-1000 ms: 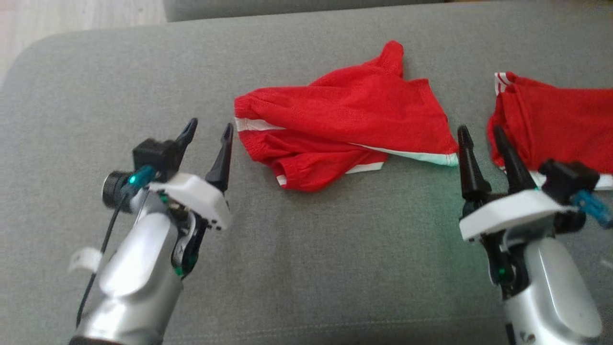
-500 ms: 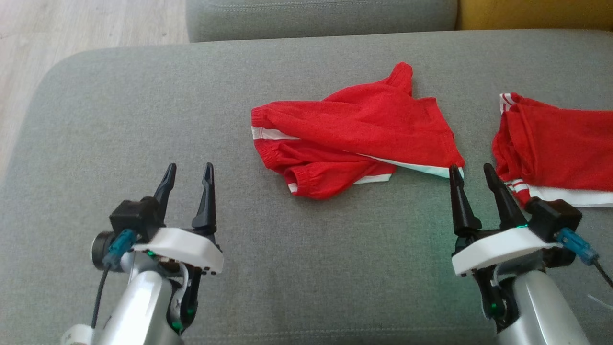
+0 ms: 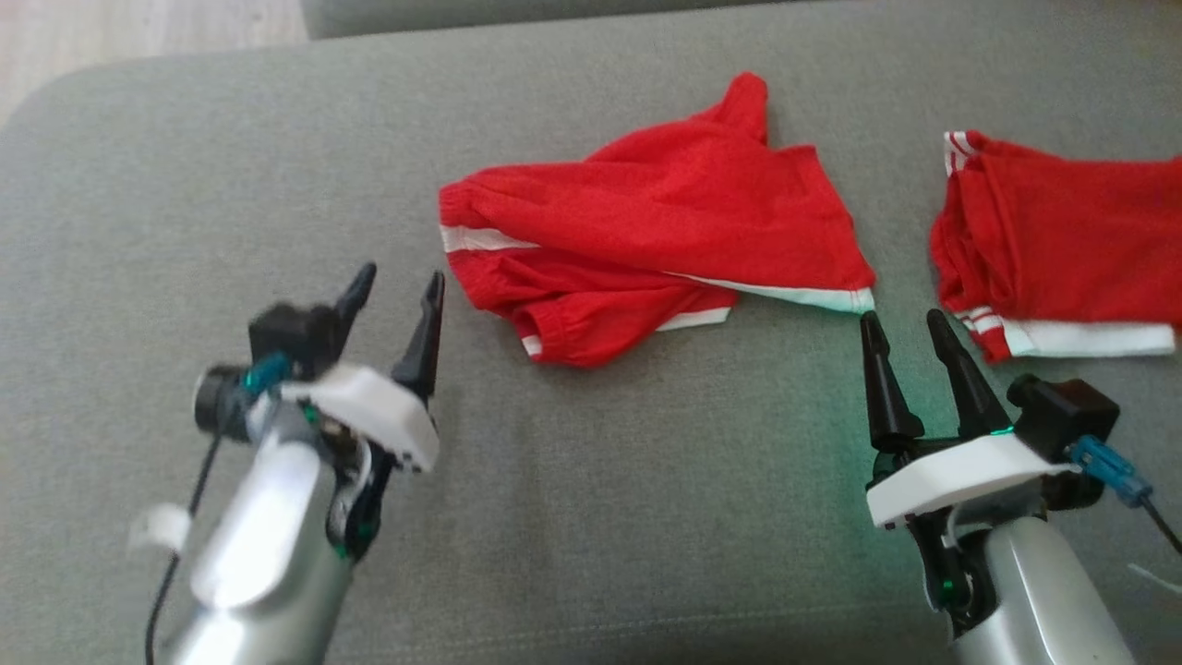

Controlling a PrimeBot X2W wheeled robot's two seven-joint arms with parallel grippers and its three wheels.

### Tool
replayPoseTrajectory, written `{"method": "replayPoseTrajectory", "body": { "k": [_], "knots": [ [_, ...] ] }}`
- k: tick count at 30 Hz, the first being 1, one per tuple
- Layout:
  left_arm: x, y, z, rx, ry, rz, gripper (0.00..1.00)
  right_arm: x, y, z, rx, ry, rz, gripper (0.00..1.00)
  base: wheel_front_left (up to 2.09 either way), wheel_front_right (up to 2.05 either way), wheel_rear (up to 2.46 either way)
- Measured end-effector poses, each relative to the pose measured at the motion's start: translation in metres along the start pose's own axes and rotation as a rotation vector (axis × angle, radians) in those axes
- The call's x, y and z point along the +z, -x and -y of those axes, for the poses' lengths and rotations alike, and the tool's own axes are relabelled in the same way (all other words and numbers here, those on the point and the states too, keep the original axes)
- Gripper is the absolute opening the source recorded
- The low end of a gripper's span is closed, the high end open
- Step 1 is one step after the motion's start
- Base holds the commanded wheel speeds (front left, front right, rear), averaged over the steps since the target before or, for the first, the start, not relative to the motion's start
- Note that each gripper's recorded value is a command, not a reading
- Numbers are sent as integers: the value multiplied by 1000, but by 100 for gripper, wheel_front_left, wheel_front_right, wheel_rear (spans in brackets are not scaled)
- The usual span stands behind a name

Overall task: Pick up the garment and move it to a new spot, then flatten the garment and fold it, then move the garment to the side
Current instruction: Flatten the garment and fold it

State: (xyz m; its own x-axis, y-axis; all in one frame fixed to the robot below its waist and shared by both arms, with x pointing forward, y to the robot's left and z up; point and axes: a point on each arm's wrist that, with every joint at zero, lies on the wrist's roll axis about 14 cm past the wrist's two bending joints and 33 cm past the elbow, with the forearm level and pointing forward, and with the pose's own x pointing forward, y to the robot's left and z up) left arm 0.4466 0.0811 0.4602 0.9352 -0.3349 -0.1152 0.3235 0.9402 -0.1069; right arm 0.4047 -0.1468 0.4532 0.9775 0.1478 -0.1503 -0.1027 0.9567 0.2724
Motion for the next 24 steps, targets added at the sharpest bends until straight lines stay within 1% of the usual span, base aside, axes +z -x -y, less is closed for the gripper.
{"method": "replayPoseTrajectory", "body": {
  "k": [5, 11, 21, 23, 24],
  "knots": [
    [-8, -24, 2, -38, -14, -57, 100, -8, 0, 10, -28, -3, -18, 100, 0, 0, 0],
    [-15, -43, 12, -95, -34, -91, 100, -1, -6, 18, -47, 2, -1, 100, 0, 0, 0],
    [-25, -53, 15, -120, -46, -121, 100, -8, -3, 28, -76, 0, -16, 100, 0, 0, 0],
    [-28, -53, 18, -131, -47, -130, 32, -8, -4, 28, -77, -1, -17, 100, 0, 0, 0],
    [-28, -53, 18, -131, -47, -130, 0, -8, -4, 28, -77, -1, -17, 100, 0, 0, 0]
  ]
}}
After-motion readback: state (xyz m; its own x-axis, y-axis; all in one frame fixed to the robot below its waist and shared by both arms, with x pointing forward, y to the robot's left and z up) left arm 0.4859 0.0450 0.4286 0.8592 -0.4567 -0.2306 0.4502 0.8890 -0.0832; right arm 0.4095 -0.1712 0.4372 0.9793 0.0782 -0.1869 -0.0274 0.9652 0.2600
